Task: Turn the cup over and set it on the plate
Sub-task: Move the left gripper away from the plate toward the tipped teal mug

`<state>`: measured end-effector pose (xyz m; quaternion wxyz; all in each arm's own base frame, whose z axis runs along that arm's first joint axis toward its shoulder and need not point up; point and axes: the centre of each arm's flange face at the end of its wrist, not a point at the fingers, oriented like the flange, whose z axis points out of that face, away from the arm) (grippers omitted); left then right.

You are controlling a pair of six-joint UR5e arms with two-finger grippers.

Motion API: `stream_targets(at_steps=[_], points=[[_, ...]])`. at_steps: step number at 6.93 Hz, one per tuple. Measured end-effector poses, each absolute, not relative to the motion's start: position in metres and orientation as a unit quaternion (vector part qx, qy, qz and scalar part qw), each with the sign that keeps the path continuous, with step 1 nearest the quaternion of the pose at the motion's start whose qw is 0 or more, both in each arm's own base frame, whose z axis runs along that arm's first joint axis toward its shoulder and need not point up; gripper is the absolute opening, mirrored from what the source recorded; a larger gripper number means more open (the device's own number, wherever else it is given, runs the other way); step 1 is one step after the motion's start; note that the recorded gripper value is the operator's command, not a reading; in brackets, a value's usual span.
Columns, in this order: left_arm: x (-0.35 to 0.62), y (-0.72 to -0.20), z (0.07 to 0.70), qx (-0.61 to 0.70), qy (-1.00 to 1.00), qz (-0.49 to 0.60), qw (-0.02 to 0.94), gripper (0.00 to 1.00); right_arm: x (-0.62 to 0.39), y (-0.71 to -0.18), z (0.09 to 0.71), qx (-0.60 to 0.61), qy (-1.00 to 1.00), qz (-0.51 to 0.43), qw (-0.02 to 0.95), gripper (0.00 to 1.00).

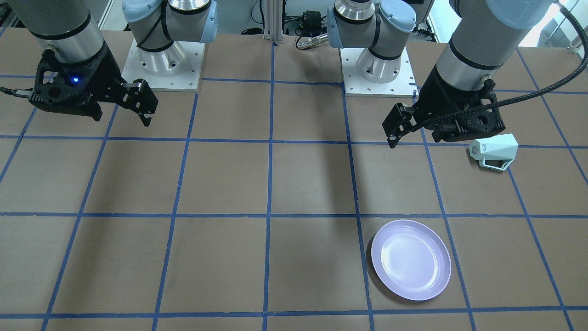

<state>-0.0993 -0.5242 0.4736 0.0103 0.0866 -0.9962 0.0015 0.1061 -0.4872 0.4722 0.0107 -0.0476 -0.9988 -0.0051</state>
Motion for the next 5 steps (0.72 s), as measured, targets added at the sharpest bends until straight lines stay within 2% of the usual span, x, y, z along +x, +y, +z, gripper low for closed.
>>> stream_targets(at_steps=[5], points=[[-0.104,-0.516,0.459,0.083,-0.996,-0.012,0.009,1.0,0.106,-0.487,0.472,-0.048,-0.999,-0.005,0.011,1.0]])
